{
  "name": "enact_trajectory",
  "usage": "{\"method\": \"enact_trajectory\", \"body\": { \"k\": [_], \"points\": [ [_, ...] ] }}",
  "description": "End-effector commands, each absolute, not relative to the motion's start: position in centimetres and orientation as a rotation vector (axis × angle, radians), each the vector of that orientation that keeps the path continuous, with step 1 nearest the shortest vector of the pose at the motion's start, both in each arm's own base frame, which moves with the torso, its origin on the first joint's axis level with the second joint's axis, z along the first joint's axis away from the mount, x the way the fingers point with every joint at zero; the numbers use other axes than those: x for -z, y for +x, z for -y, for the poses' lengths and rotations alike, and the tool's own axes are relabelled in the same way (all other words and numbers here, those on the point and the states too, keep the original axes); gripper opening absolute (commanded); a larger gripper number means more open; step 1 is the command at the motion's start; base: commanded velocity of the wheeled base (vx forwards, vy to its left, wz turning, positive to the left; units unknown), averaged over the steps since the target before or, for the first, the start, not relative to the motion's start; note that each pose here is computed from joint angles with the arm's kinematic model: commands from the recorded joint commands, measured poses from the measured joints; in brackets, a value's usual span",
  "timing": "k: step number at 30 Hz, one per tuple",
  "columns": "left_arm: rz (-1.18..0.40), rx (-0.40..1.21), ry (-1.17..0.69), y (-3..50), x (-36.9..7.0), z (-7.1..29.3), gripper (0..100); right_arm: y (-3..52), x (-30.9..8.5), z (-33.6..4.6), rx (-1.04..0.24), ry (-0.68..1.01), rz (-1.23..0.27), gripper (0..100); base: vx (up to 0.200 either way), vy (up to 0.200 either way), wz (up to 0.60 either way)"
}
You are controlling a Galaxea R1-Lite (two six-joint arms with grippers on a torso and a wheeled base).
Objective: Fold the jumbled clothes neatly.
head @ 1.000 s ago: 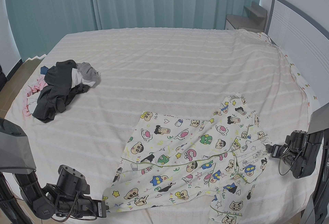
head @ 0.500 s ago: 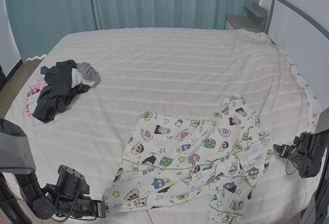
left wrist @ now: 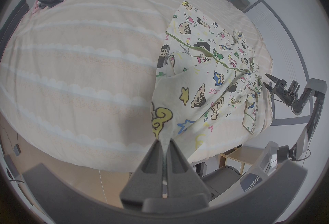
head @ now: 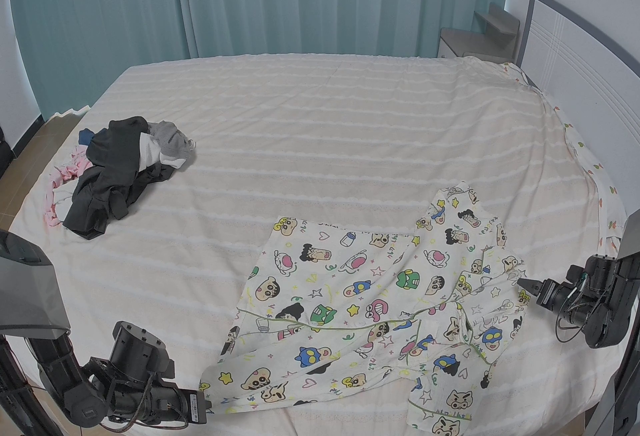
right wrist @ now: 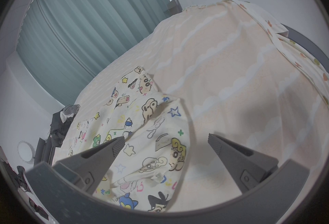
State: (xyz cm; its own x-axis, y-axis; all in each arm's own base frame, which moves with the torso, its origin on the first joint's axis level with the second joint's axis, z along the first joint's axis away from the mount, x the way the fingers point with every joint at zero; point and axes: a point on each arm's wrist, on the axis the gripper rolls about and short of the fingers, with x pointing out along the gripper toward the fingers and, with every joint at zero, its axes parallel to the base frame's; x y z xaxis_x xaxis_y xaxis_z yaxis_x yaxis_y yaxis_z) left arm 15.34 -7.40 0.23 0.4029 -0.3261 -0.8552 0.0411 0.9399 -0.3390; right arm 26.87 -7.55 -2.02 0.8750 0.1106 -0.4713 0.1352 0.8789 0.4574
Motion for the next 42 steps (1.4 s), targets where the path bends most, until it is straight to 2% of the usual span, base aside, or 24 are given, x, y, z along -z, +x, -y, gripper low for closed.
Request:
{"method": "enact_trajectory", "body": {
  "k": [1, 7, 8, 18, 32, 42],
  "points": [
    [-1.155, 0.228, -0.278, 14.9, -0.1, 7.2, 0, 27.5, 3.1, 6.5, -0.023, 0.500, -0.548, 100, 0.000, 0.000, 0.00],
    [-1.155, 0.228, -0.278, 14.9, -0.1, 7.2, 0, 29.4, 4.3, 6.3, -0.042, 0.492, -0.547, 100, 0.000, 0.000, 0.00],
    [-1.155, 0.228, -0.278, 14.9, -0.1, 7.2, 0, 29.7, 4.3, 6.3, -0.041, 0.494, -0.554, 0, 0.000, 0.000, 0.00],
    [-1.158, 0.228, -0.276, 14.9, 0.0, 7.2, 0, 31.1, 4.2, 6.8, -0.039, 0.497, -0.551, 0, 0.000, 0.000, 0.00],
    [-1.160, 0.229, -0.268, 14.9, 0.0, 7.2, 0, 31.9, -0.4, 8.7, -0.018, 0.455, -0.378, 0, 0.000, 0.000, 0.00],
    [-1.159, 0.229, -0.262, 14.9, 0.0, 7.2, 0, 33.0, -0.2, 9.7, 0.001, 0.460, -0.391, 0, 0.000, 0.000, 0.00]
  ]
}}
